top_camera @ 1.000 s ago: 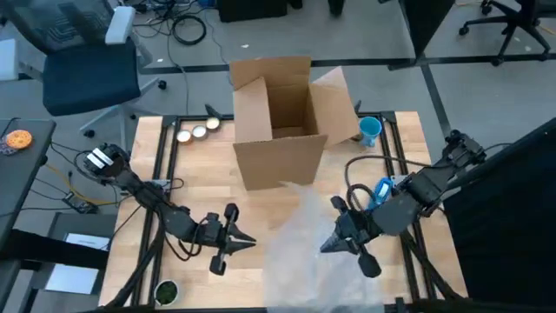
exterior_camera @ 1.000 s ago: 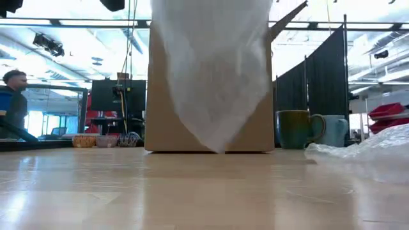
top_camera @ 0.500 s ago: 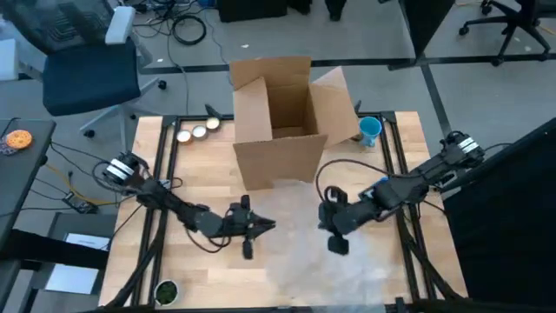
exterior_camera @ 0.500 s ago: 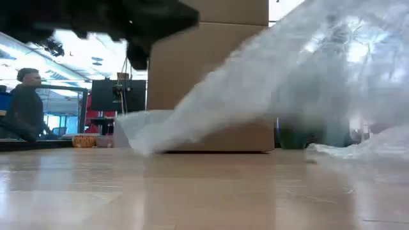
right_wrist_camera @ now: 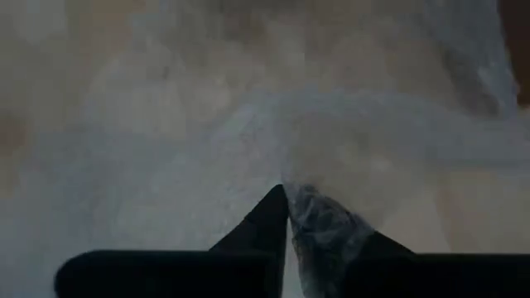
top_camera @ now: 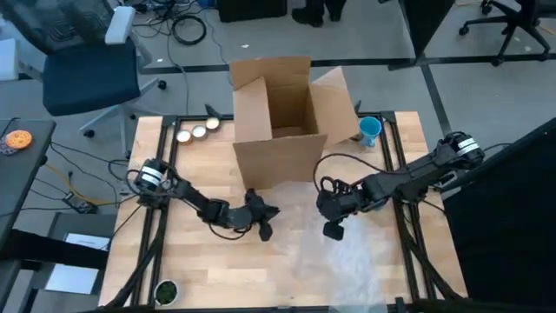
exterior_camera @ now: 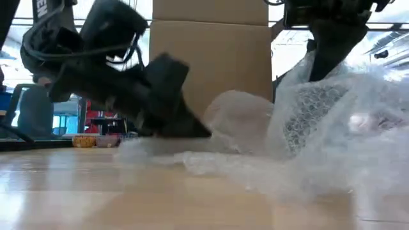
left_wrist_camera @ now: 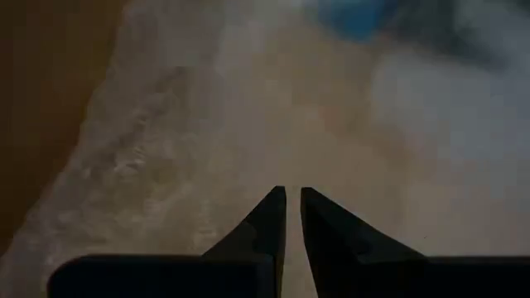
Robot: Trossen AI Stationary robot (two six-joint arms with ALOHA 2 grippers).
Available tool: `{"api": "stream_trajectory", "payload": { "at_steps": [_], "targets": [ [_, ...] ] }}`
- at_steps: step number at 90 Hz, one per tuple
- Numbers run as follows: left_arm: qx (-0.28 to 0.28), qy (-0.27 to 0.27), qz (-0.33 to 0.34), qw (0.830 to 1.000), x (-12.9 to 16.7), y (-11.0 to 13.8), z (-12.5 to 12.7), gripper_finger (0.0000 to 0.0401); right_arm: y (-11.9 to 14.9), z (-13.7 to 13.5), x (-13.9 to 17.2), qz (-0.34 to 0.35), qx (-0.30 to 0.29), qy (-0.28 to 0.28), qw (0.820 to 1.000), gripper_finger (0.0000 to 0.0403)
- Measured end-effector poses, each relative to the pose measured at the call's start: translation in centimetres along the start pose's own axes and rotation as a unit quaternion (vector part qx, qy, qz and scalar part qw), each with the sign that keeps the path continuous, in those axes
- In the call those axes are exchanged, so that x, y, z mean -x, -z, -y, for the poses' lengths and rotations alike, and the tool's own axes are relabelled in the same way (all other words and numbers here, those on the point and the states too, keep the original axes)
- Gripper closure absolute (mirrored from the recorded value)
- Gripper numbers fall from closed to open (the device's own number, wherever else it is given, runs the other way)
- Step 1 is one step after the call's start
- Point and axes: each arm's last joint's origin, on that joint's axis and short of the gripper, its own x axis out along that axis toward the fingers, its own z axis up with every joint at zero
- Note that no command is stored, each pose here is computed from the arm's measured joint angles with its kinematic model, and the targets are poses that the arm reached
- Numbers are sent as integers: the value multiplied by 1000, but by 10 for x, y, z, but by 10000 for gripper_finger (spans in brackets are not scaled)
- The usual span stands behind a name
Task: Wrap mug
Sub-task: Wrap the brown cup with bubble wrap
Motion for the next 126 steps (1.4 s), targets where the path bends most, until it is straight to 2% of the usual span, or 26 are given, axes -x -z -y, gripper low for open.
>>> {"api": "stream_trajectory", "payload": {
  "at_steps": [20,32,47,57,68,75,84,95,100,106,114,126],
  "targets": [
    [36,6,-84,996,9,10,3,375,-5,-2,6,3,21,-2,1000,300],
    [69,5,-118,991,23,16,12,375,-16,-8,18,9,-12,-38,999,268],
    [98,4,-162,982,47,18,23,375,-28,-25,37,22,-25,-98,995,258],
    [84,-5,-192,978,67,13,24,375,-27,-38,44,38,-12,-126,991,260],
    [65,-39,-214,974,91,5,18,375,-18,-52,49,36,-14,-148,988,261],
    [57,-54,-191,978,103,-3,16,375,-11,-59,51,22,-24,-155,987,261],
    [84,-66,-110,988,110,-18,19,375,0,-66,54,1,-30,-157,987,263],
    [118,-35,-3,992,105,-31,32,375,11,-70,57,-27,-30,-145,989,265],
    [109,-12,44,993,100,-38,41,375,18,-71,58,-41,-28,-128,991,266],
    [65,0,82,995,94,-41,48,375,24,-70,59,-50,-34,-105,993,266],
    [24,7,114,993,82,-38,52,375,33,-70,58,-65,-46,-82,993,266],
    [30,-5,98,995,58,-16,47,375,51,-69,49,-96,-67,-69,991,266]
  ]
}}
